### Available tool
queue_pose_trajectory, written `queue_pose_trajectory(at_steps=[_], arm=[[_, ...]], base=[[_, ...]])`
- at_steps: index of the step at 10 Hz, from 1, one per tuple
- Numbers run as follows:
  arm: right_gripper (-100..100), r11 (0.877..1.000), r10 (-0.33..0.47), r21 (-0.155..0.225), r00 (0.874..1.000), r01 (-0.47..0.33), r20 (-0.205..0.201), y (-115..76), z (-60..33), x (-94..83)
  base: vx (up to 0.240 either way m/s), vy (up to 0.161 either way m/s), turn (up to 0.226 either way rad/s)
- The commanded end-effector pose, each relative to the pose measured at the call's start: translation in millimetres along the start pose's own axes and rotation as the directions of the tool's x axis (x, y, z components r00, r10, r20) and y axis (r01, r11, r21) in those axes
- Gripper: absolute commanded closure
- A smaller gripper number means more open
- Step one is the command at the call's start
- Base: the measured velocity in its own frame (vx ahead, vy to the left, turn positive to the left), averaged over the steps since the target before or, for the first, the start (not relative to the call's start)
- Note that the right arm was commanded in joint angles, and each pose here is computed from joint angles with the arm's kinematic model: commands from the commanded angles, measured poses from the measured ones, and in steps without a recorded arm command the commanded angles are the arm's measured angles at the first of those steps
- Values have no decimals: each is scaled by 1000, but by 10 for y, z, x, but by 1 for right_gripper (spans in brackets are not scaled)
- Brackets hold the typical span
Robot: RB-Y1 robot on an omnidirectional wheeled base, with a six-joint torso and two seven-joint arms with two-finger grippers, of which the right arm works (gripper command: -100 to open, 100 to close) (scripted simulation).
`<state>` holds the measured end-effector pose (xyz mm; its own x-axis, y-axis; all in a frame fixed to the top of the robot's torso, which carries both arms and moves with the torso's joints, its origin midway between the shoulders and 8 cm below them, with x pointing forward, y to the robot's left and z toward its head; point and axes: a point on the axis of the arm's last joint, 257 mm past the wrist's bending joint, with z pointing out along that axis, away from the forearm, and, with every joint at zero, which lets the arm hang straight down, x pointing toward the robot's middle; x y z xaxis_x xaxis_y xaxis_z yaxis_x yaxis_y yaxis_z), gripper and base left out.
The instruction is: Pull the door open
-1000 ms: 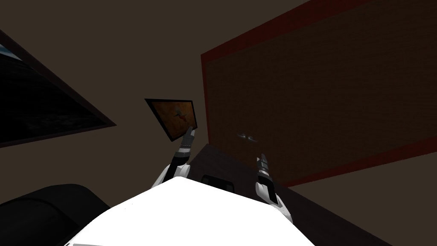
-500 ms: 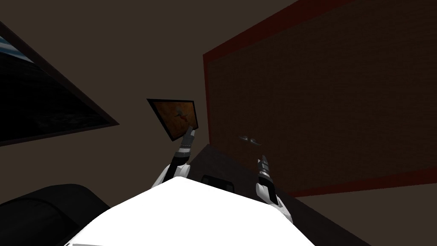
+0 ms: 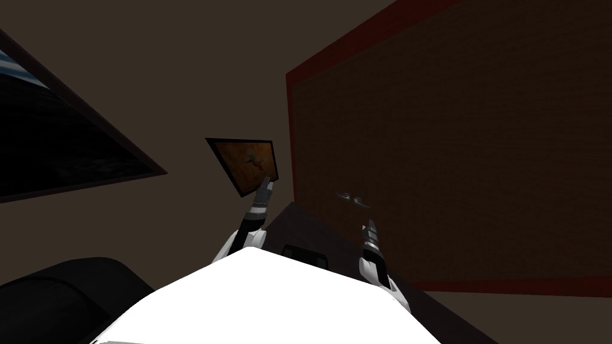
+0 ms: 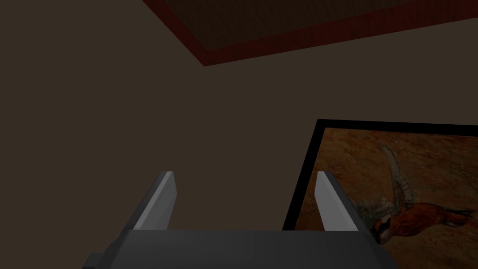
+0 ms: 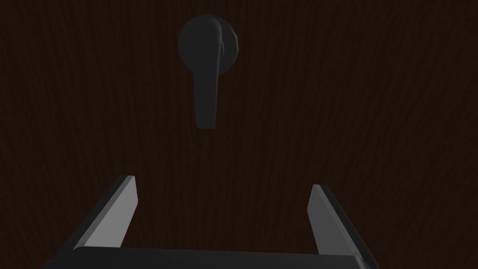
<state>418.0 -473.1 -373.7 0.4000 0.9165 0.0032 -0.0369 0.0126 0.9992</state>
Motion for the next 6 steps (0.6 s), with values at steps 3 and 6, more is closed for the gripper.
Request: queue_pose_trajectory(at_steps=[3,6], arm=[[-100,1000,-3,23,1000,2,23,-107,-14,-84],[-100,1000,-4,31,999,3,31,-144,-17,-115]], base=[[53,-38,73],[60,-36,70]])
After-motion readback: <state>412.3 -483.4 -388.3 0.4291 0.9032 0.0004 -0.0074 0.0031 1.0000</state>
